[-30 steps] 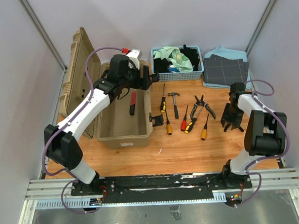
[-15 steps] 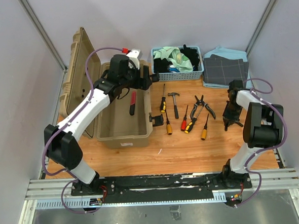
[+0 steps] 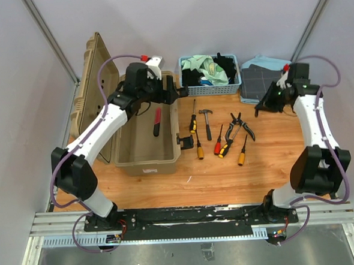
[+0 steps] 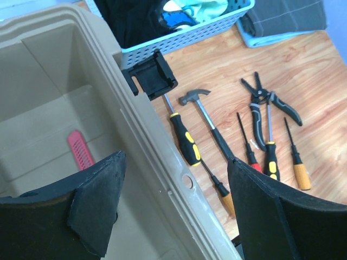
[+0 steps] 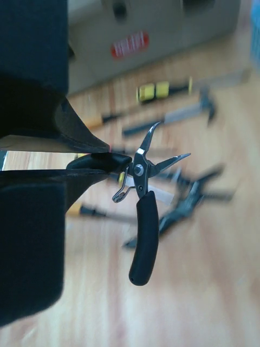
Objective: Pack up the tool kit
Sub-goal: Pick up the pliers at the center of the board, then place the pliers in the toolbox.
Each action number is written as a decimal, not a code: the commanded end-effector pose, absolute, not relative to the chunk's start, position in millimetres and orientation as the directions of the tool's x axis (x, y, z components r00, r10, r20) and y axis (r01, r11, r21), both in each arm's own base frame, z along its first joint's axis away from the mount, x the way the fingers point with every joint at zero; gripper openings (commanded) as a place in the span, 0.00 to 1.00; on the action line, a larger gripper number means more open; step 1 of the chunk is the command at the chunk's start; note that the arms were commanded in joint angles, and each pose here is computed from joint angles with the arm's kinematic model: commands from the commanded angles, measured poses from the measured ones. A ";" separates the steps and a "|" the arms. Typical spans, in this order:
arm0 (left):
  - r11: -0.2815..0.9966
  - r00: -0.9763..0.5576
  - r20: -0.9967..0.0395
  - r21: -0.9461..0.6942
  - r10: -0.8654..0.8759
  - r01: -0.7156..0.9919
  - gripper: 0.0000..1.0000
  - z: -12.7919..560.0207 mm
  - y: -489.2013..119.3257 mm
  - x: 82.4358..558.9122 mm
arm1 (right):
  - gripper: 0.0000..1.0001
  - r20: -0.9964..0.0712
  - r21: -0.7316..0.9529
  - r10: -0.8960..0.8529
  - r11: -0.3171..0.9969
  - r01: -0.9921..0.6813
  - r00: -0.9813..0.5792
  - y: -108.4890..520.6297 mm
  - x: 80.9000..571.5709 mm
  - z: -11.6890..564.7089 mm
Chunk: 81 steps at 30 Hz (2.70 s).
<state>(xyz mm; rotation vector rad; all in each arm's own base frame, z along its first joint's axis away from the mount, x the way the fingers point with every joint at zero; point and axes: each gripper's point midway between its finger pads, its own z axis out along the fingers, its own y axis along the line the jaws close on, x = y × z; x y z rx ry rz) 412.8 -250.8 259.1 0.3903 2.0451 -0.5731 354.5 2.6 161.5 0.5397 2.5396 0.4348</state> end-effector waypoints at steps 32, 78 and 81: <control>0.175 -0.182 -0.962 -0.218 -0.202 0.960 0.82 371.8 -375.0 420.4 | 0.01 -0.491 0.871 0.250 0.099 -0.482 -0.835 198.5 294.6 434.3; -0.013 0.049 -0.983 0.052 -0.179 0.999 0.27 381.4 -412.8 338.2 | 0.01 -0.464 0.886 0.181 0.101 -0.453 -0.867 215.9 279.8 410.2; -0.007 0.047 -0.982 0.049 -0.183 0.999 0.08 382.9 -412.3 338.6 | 0.01 -0.462 0.887 0.183 0.103 -0.450 -0.868 216.0 281.4 408.2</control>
